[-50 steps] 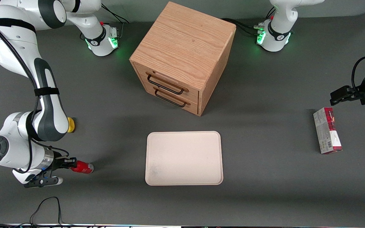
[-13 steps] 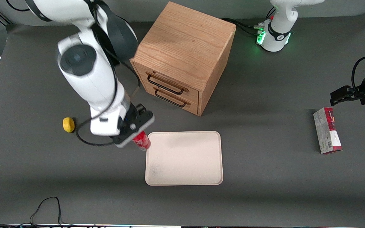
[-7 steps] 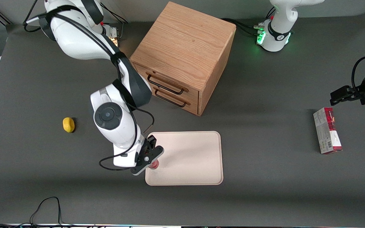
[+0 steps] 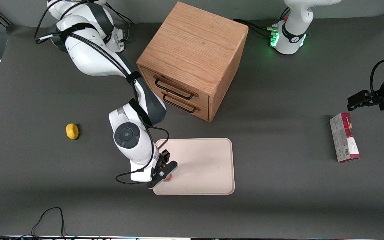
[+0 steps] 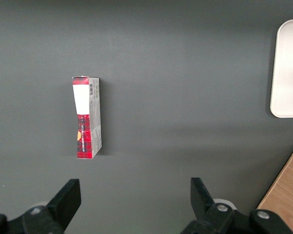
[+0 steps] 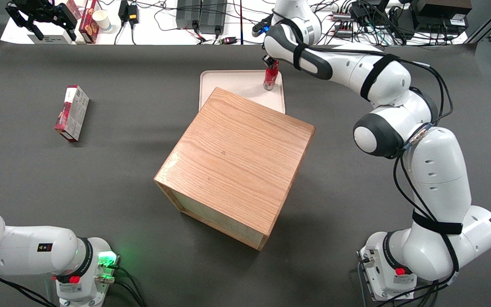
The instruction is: Place coke bottle on tray
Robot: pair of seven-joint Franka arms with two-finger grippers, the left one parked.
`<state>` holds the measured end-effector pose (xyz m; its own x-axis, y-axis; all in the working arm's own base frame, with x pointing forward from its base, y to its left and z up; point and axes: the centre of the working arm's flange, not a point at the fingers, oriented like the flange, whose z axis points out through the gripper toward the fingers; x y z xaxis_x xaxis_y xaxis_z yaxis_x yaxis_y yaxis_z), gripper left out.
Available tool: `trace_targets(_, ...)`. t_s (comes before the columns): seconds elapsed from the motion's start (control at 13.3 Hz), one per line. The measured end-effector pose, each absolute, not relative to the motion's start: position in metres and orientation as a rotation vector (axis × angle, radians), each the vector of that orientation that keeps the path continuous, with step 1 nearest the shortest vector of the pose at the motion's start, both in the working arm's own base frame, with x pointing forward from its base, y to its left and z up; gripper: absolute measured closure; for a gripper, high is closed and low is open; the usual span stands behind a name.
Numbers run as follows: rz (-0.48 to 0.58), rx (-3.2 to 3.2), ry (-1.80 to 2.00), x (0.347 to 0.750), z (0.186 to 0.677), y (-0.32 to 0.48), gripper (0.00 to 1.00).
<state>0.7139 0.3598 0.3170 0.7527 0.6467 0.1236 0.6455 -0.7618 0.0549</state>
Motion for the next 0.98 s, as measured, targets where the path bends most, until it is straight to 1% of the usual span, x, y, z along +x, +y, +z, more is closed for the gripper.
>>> trace_targets(0.08, 0.213, 2.933, 1.081, 0.714, 0.317, 0.360, 0.67)
trace_targets(0.15, 0.212, 2.933, 1.081, 0.714, 0.317, 0.360, 0.61)
trace_targets(0.3, 0.213, 2.933, 1.081, 0.714, 0.317, 0.360, 0.40)
trace_targets(0.38, 0.213, 2.933, 1.081, 0.714, 0.318, 0.360, 0.30)
trace_targets(0.53, 0.219, 2.933, 1.081, 0.714, 0.319, 0.360, 0.07)
trace_targets(0.6, 0.228, 2.933, 1.081, 0.715, 0.322, 0.360, 0.00)
trace_targets(0.75, 0.269, 2.932, 1.079, 0.715, 0.346, 0.360, 0.00)
trace_targets(0.98, 0.246, 2.928, 1.067, 0.701, 0.423, 0.350, 0.00)
